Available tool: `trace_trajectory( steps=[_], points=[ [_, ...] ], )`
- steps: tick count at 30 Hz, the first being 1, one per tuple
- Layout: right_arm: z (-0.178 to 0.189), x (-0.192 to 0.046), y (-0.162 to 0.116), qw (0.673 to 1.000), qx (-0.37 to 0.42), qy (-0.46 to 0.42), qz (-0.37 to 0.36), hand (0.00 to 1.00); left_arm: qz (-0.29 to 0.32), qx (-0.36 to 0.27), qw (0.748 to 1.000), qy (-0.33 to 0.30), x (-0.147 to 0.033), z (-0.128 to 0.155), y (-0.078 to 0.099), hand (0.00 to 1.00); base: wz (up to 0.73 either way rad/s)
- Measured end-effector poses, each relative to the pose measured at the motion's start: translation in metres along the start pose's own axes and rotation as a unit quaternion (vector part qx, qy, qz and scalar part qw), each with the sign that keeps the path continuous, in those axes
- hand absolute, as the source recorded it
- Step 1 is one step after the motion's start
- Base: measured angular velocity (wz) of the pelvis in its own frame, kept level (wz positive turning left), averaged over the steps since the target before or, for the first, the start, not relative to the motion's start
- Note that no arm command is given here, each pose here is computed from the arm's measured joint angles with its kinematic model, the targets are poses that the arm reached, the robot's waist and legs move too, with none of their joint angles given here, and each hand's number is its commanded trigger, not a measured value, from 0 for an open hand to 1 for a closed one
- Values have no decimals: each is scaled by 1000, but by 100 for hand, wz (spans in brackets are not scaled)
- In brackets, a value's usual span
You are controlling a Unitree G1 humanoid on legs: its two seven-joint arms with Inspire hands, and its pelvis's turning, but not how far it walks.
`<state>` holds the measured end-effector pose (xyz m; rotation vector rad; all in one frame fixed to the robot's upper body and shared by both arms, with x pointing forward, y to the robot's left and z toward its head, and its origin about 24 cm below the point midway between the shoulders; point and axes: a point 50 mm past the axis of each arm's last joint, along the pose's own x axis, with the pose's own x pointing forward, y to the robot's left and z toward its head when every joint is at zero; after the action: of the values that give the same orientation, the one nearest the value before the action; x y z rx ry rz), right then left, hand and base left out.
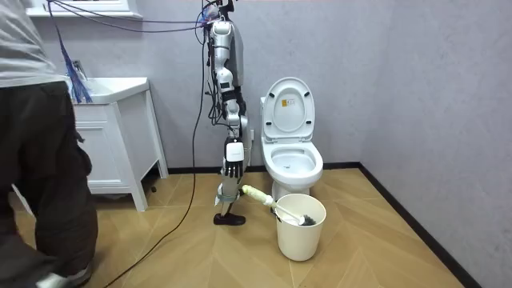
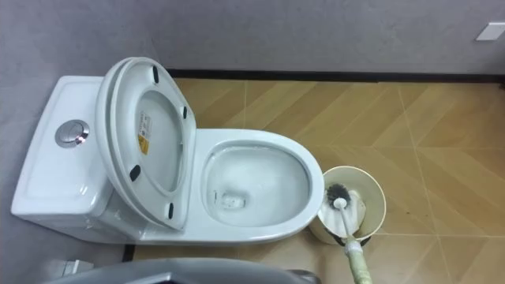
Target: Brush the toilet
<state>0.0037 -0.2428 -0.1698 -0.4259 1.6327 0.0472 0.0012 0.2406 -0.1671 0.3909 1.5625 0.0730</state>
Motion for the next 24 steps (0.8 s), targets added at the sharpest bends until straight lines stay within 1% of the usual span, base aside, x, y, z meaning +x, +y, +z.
trace_trajectory(
  steps=[6, 12, 15, 18, 20, 24],
  points=[
    [3, 0, -2, 1000, 3, -14, -8, 0, 0, 2, 1000, 1, 0, -2, 0, 0, 0],
    [1, 0, -4, 999, 5, -14, -41, 0, 0, 3, 1000, 2, 0, -2, -1, 0, 0],
    [0, 0, -6, 997, 12, -18, -68, 0, 1, 3, 1000, -3, 0, -1, 0, 0, -4],
    [1, -1, -11, 994, 36, -29, -101, 0, 6, 2, 1000, -16, 0, 4, 1, 0, 0],
    [3, -2, -18, 989, 56, -39, -132, 0, 14, 1, 1000, -23, 0, 6, 2, 0, 0],
    [7, -5, -26, 980, 66, -54, -180, 0, 21, 0, 999, -27, 0, 8, 3, 0, 0]
  ],
)
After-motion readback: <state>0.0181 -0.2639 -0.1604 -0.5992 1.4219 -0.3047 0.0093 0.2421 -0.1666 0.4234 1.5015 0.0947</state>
